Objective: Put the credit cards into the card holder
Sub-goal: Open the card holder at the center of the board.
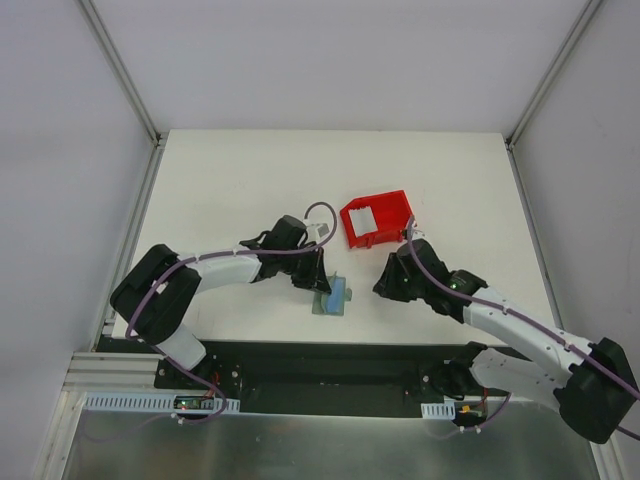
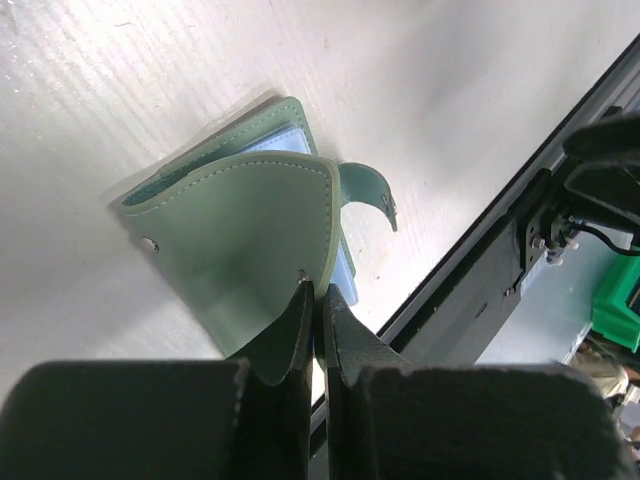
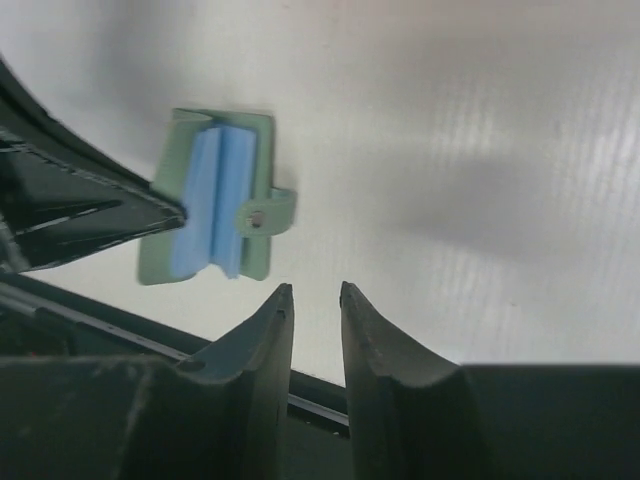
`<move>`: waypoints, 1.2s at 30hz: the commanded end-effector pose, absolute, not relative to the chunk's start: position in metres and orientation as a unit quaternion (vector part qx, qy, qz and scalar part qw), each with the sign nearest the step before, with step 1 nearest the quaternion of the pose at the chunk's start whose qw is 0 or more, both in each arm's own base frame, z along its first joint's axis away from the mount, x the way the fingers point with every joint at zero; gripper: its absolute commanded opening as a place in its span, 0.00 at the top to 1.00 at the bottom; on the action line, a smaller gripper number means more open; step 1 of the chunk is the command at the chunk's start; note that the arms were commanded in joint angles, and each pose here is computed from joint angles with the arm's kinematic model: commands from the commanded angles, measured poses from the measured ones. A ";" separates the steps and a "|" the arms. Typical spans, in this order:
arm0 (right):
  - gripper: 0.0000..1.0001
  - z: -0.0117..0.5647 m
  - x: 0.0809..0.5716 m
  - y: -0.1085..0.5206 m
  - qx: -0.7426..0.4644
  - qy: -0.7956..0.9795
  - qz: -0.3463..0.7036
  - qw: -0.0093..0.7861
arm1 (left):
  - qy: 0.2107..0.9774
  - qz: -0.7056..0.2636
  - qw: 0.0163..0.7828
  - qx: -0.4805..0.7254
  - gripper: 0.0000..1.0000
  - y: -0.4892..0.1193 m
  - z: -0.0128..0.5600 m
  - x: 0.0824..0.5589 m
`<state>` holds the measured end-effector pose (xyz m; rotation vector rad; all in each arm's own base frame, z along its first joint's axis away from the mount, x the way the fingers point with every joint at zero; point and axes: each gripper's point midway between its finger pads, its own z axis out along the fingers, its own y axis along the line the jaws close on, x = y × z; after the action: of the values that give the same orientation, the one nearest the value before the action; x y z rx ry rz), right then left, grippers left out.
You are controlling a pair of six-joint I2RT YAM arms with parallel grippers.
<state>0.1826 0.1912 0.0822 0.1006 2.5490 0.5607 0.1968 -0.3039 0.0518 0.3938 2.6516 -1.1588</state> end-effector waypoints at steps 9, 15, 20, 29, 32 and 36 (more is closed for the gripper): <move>0.87 0.112 0.206 0.293 -0.004 0.913 0.317 0.259 | 0.916 -0.360 0.138 0.112 1.00 -0.289 0.057 0.201; 0.89 0.091 0.207 0.308 -0.012 0.926 0.302 0.225 | 0.910 -0.366 0.172 0.096 1.00 -0.279 0.070 0.204; 0.90 0.084 0.206 0.321 -0.026 0.930 0.301 0.208 | 0.896 -0.386 0.208 0.067 1.00 -0.261 0.081 0.208; 0.88 0.083 0.208 0.364 -0.075 0.932 0.302 0.185 | 0.883 -0.422 0.206 0.001 1.00 -0.217 0.065 0.209; 0.87 0.073 0.209 0.372 -0.082 0.938 0.288 0.176 | 0.884 -0.420 0.204 -0.018 1.00 -0.206 0.056 0.204; 0.86 0.057 0.205 0.376 -0.098 0.951 0.254 0.147 | 0.885 -0.421 0.197 -0.020 0.90 -0.204 0.050 0.196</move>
<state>0.2098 0.3723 0.0646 -0.2193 2.6747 0.7970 0.2032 -0.2020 0.0471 -0.0870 2.5001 -1.1327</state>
